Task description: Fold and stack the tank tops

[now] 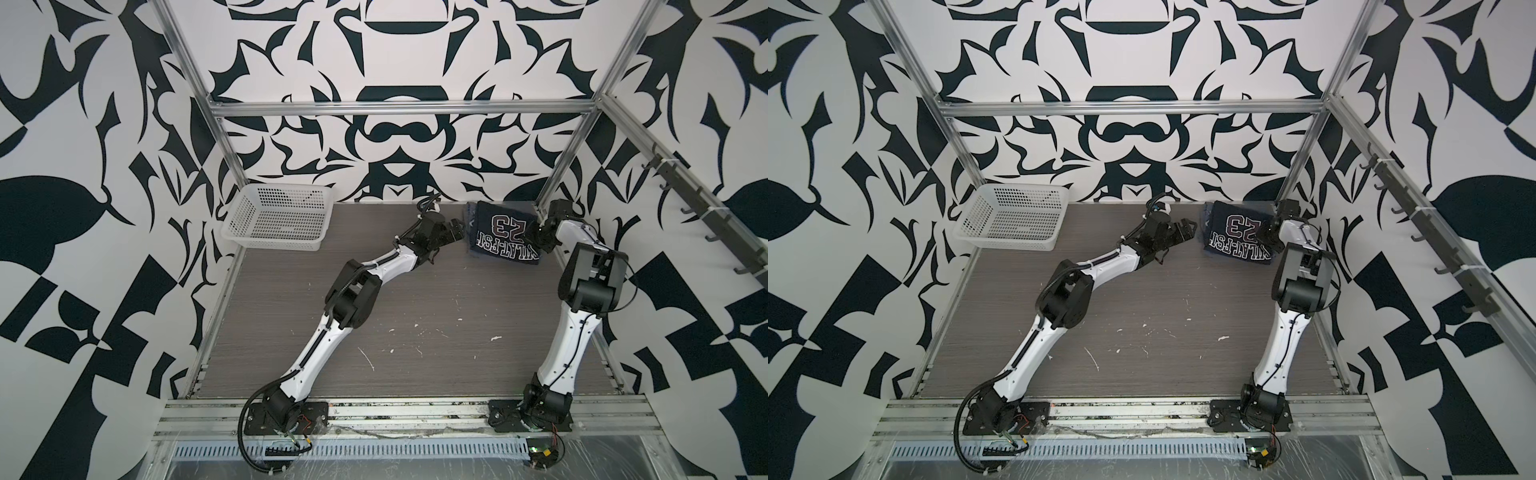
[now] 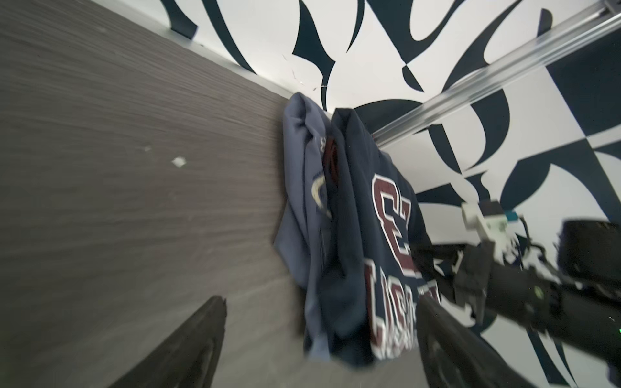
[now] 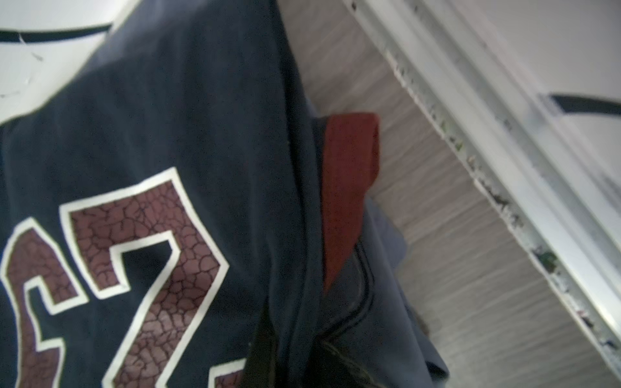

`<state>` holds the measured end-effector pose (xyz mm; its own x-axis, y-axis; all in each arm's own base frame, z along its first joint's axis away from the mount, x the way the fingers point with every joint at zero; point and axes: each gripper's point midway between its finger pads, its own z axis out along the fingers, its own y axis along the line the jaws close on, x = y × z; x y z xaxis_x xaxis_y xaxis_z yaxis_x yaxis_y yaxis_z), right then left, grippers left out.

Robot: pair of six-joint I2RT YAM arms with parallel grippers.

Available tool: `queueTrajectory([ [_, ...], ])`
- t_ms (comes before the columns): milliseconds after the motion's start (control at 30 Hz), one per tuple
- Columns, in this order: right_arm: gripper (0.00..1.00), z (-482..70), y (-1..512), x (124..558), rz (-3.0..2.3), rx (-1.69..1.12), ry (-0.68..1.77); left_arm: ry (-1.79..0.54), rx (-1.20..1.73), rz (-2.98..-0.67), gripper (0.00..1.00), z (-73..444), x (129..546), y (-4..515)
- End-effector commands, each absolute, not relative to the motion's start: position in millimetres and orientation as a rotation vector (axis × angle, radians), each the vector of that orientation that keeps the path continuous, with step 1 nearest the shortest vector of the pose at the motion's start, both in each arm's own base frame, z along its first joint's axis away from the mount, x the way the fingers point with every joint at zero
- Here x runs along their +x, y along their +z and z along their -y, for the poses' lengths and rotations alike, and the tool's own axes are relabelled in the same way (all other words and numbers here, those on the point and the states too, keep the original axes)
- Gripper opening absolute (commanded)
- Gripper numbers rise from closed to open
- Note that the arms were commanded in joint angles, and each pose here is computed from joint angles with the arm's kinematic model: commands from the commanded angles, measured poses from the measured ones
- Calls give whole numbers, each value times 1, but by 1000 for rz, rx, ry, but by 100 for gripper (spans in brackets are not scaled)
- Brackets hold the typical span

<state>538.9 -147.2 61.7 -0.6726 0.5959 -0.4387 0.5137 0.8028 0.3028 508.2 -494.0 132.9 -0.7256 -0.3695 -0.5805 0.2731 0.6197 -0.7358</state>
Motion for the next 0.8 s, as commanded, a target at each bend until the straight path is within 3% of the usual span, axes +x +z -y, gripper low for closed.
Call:
queueTrajectory([
  [0,13,162,100,550,-2395,790,105,-1125,23,-2022,97,474,485,200],
  [67,31,162,108,548,-2380,799,100,-1099,38,-2044,100,457,468,201],
  [233,89,159,133,523,-2372,845,69,-989,40,-2132,99,397,426,198],
  [267,96,158,140,516,-2365,851,64,-952,32,-2145,99,382,419,200],
  [567,100,77,182,437,-2266,589,23,-216,-107,-2133,99,200,357,203],
  [767,100,35,139,389,-2229,380,46,254,-231,-1902,99,72,322,218],
])
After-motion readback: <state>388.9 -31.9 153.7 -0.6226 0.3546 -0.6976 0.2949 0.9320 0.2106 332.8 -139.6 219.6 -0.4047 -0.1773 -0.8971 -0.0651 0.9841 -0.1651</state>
